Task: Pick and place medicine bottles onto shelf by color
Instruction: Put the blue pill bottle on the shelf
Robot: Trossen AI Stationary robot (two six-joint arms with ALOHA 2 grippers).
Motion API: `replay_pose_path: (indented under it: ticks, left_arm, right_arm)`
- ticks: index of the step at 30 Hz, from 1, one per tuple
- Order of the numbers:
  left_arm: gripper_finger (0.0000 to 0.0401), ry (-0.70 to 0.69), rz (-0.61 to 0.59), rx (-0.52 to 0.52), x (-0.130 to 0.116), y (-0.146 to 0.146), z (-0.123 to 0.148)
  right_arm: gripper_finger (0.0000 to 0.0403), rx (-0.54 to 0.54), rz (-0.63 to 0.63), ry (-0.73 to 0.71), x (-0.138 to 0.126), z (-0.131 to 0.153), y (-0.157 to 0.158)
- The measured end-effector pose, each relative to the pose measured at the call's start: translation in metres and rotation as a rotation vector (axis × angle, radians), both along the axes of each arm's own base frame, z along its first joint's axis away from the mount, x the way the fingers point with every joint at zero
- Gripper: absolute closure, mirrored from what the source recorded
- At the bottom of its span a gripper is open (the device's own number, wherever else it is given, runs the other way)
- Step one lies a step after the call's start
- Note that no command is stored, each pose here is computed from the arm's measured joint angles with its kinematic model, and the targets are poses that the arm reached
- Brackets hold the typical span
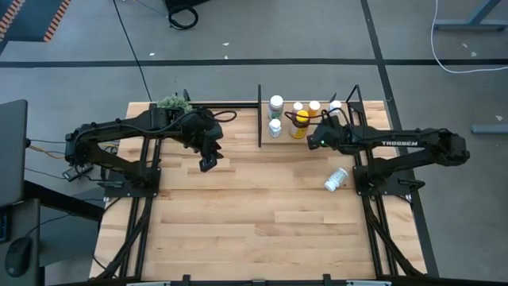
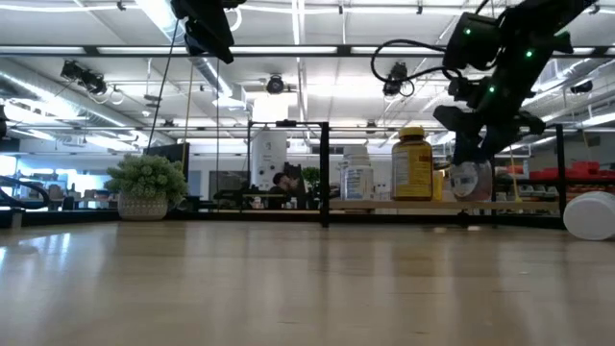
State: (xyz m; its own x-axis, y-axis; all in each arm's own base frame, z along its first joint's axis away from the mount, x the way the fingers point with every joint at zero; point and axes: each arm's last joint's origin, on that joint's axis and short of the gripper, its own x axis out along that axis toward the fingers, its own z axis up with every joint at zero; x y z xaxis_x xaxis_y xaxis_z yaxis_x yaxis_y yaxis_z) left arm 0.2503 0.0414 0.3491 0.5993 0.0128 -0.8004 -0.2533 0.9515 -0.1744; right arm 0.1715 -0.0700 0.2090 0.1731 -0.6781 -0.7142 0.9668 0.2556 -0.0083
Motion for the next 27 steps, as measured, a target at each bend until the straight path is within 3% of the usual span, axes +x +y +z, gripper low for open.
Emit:
replay_pose_path:
  ticks: [6,27]
  left_arm:
    - [0.0227,0.036,0.000,-0.007,-0.003,-0.001,-0.002]
    - [0.0229,0.055,0.006,-0.012,-0.004,-0.001,-0.003]
  right_arm:
    - [0.0201,-0.025,-0.025,-0.077,0.001,-0.008,-0.009]
    - [0.0186,-0.023,-0.072,-0.067,-0.007,-0.007,-0.032]
